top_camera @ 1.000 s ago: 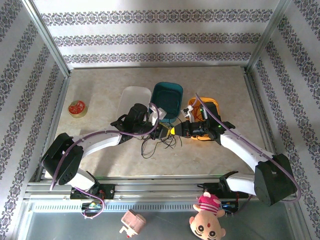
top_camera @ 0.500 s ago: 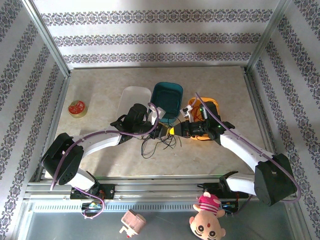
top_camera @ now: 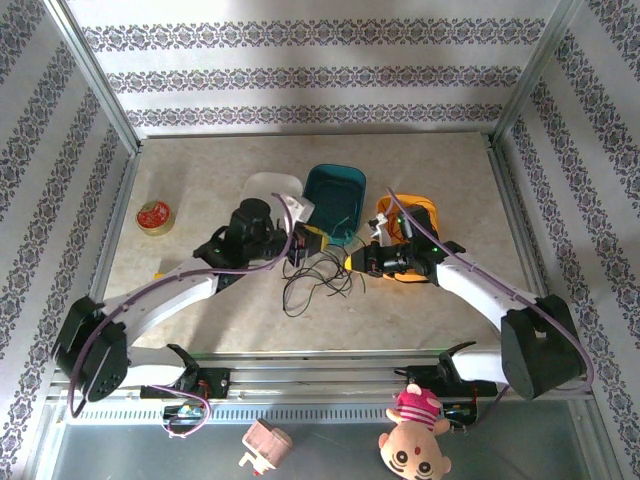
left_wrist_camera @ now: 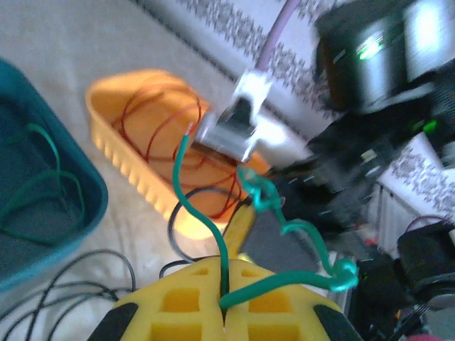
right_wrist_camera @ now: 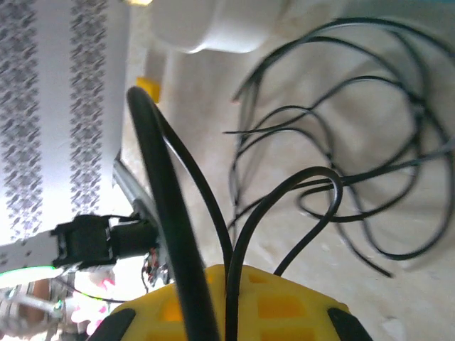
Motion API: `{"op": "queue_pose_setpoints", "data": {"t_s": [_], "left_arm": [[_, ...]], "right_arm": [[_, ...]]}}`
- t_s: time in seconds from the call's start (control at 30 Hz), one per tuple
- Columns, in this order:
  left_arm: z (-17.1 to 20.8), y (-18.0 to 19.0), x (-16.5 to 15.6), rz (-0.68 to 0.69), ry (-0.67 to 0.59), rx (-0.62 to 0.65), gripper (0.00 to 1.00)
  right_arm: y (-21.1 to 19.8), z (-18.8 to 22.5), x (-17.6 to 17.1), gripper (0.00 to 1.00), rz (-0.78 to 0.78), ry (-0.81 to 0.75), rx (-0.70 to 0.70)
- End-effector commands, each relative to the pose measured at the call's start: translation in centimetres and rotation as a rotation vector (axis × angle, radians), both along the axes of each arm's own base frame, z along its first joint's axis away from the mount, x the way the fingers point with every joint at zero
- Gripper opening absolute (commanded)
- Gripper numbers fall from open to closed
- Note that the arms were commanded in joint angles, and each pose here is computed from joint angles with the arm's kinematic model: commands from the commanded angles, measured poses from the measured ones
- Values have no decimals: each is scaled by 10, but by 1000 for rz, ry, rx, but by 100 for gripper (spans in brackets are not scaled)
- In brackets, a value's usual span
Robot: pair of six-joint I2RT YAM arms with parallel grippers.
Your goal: Untangle the cables
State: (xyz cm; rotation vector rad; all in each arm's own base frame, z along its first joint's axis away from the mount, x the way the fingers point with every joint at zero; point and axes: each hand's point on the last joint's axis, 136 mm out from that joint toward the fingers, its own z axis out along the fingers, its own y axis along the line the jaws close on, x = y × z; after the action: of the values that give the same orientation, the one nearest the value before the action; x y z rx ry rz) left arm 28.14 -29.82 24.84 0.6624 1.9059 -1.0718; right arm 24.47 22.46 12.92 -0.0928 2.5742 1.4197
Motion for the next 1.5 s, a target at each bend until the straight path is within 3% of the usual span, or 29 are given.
{"op": "queue_pose_setpoints", "data": {"t_s": [0.0,0.13,0.23,0.33,0.57,0.6,0.7,0.8,1.0,1.13,1.33,1.47], "left_arm": [[50,16,5,33,-70,-90,0],[83,37,7,65,-99,-163,0],[87,50,23,132,-84,-161,0],[61,43,50,163,-5,-104,0],[-42,6,137,218,236,8,0],[-52,4,149,242,237,20,4],[-58,-2,177,277,196,26,43],[-41,-3,188,291,140,29,68],[-16,41,168,442,82,146,85],[-16,90,135,599,117,237,89],[-59,192,65,916,296,474,91],[-89,229,26,1032,415,444,91]], "right_arm": [[-18,-32,3,0,-81,79,-89],[-28,-45,7,0,-132,118,-107],[-30,-48,6,0,-135,128,-104],[-25,-45,2,0,-101,114,-93],[-8,-21,-9,0,-21,15,-79],[-7,-16,-11,0,-13,0,-73],[-7,-3,-15,0,-4,-41,-65],[-10,10,-16,0,-13,-86,-60],[-9,35,-6,0,-22,-168,-54],[5,45,7,0,11,-194,-77],[70,56,49,0,114,-235,-99],[115,51,98,0,101,-213,-117]]}}
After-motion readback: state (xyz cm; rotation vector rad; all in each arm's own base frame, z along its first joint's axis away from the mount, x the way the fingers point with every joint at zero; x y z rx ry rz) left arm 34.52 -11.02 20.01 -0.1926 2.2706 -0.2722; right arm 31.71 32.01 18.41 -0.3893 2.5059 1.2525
